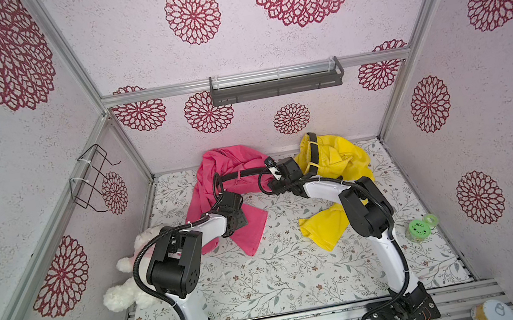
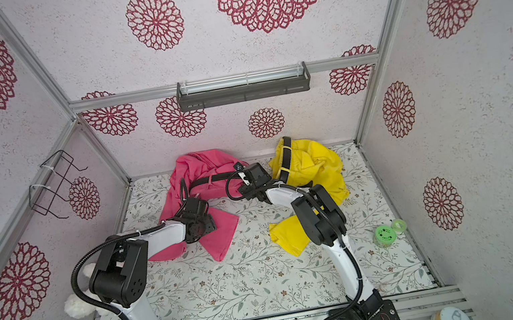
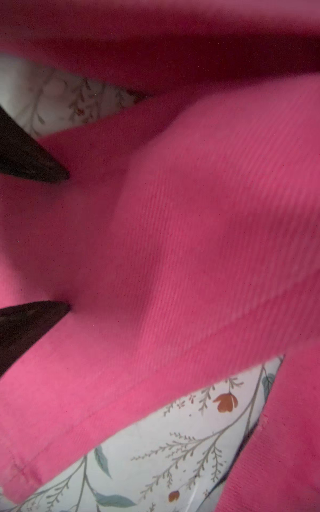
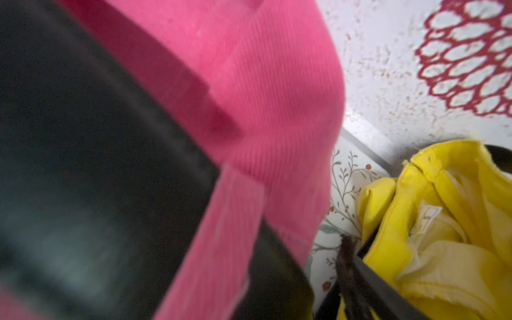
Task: Remove the belt from the trousers
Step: Adjust the trousers at the center of the board.
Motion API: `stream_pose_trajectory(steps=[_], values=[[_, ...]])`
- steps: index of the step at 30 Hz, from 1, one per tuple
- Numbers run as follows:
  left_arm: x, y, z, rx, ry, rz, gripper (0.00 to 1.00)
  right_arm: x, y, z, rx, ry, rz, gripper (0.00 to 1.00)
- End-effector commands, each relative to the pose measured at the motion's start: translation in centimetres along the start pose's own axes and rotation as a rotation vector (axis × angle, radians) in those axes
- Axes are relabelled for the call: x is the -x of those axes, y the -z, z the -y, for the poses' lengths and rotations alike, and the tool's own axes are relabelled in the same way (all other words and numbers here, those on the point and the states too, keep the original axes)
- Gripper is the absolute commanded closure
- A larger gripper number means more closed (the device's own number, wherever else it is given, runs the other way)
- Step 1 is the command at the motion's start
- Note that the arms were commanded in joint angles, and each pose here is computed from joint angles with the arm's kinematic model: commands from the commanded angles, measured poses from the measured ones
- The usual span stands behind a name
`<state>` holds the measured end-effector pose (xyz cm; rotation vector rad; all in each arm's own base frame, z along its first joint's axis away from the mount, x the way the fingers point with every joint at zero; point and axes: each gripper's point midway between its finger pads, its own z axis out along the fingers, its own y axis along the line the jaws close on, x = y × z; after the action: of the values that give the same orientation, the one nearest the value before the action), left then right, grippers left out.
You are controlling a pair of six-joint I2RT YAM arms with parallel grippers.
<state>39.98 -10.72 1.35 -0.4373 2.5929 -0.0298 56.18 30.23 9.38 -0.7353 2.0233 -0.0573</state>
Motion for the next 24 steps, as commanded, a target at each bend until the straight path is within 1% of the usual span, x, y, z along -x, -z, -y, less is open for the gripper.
stream_pose_trajectory(steps=[1,2,3,4,6,7,9,11,12,14,16,19,22,24], values=[[-6.1,0.0,-5.8,0.185,0.050,-0.186,0.31,5.5,0.9,1.7,-0.031,-0.004,0.144,0.35],[-6.0,0.4,-6.4,0.204,0.063,-0.173,0.31,5.8,1.0,1.3,-0.006,-0.001,0.149,0.58],[-5.9,0.8,-6.9,0.219,0.074,-0.162,0.31,6.0,1.4,1.3,0.004,-0.004,0.154,0.76],[-5.5,1.4,-7.3,0.231,0.086,-0.142,0.29,6.0,1.8,0.9,0.020,-0.004,0.149,0.87],[-4.4,2.7,-7.7,0.246,0.101,-0.100,0.23,5.7,3.0,0.5,0.051,-0.004,0.123,0.97],[-3.5,3.6,-7.8,0.252,0.108,-0.071,0.17,5.5,3.8,0.3,0.066,-0.007,0.099,1.00],[-1.4,6.0,-7.7,0.257,0.118,-0.004,0.08,5.2,6.0,0.0,0.098,-0.013,0.053,1.00],[1.5,9.6,-7.3,0.239,0.115,0.108,0.02,4.9,8.6,-0.6,0.142,-0.015,-0.011,1.00],[2.8,11.3,-7.0,0.224,0.107,0.159,0.01,4.8,9.9,-0.7,0.153,-0.021,-0.040,1.00],[5.5,15.3,-6.3,0.176,0.088,0.283,0.03,4.9,12.6,-0.9,0.180,-0.046,-0.091,1.00],[7.0,18.2,-5.7,0.122,0.065,0.362,0.03,5.0,14.8,-0.7,0.190,-0.081,-0.136,1.00],[7.7,21.6,-4.1,0.018,0.000,0.432,0.02,5.5,17.6,-0.6,0.202,-0.142,-0.177,1.00],[6.9,24.3,-1.4,-0.151,-0.074,0.480,0.03,6.4,19.7,-0.9,0.205,-0.171,-0.176,1.00],[5.6,25.4,0.5,-0.266,-0.124,0.488,0.03,7.0,20.7,-1.1,0.211,-0.183,-0.177,1.00]])
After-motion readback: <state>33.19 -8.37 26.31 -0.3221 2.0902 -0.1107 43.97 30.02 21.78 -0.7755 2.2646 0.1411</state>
